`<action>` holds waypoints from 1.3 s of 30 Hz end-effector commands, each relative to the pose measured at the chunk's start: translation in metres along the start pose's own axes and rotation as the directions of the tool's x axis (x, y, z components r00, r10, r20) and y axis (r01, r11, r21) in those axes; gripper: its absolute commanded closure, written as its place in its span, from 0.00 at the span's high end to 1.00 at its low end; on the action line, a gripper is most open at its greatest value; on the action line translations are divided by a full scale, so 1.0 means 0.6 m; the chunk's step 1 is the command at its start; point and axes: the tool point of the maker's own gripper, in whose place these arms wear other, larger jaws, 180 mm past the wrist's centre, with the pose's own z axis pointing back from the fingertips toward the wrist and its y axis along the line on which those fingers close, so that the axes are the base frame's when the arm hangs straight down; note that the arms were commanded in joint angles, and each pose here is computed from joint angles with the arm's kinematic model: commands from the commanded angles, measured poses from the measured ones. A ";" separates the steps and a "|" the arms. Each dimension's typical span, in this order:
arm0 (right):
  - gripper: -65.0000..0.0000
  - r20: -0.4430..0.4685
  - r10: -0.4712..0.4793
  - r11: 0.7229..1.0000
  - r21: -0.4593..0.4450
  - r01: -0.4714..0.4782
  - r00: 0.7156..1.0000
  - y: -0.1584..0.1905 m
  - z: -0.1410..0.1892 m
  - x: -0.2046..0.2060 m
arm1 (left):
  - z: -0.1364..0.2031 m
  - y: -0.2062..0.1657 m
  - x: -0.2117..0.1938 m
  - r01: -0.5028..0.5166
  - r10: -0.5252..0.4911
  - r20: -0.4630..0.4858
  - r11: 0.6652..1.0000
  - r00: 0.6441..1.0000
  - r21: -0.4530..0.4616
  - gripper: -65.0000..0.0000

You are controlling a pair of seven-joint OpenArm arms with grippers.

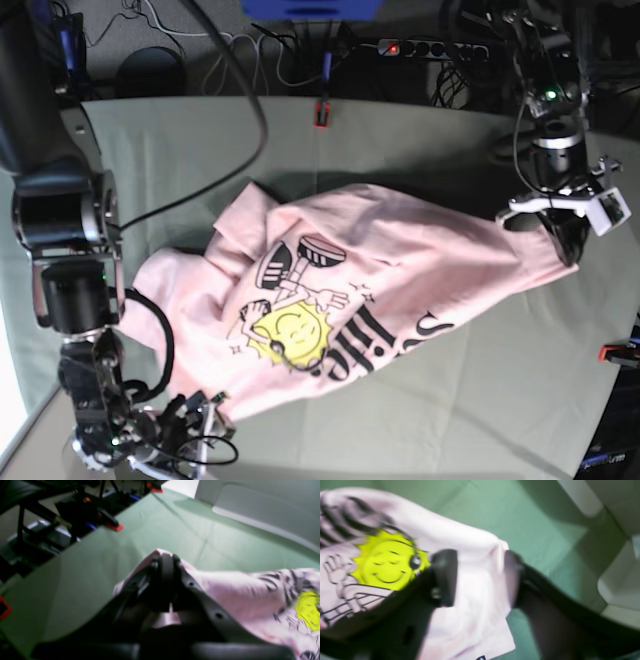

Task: Layout the t-shirt on the table in an organized manner, then fold the t-shirt properly
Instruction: 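Adjust the right gripper's grip on the t-shirt end, left holding, then lift the t-shirt with both grippers and flick it onto the table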

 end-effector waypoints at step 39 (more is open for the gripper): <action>0.37 -0.068 -0.369 0.921 0.110 0.375 0.927 0.325 0.047 -0.319 | -0.007 0.016 -0.034 0.008 -0.008 -0.037 1.000 0.999 0.018 0.00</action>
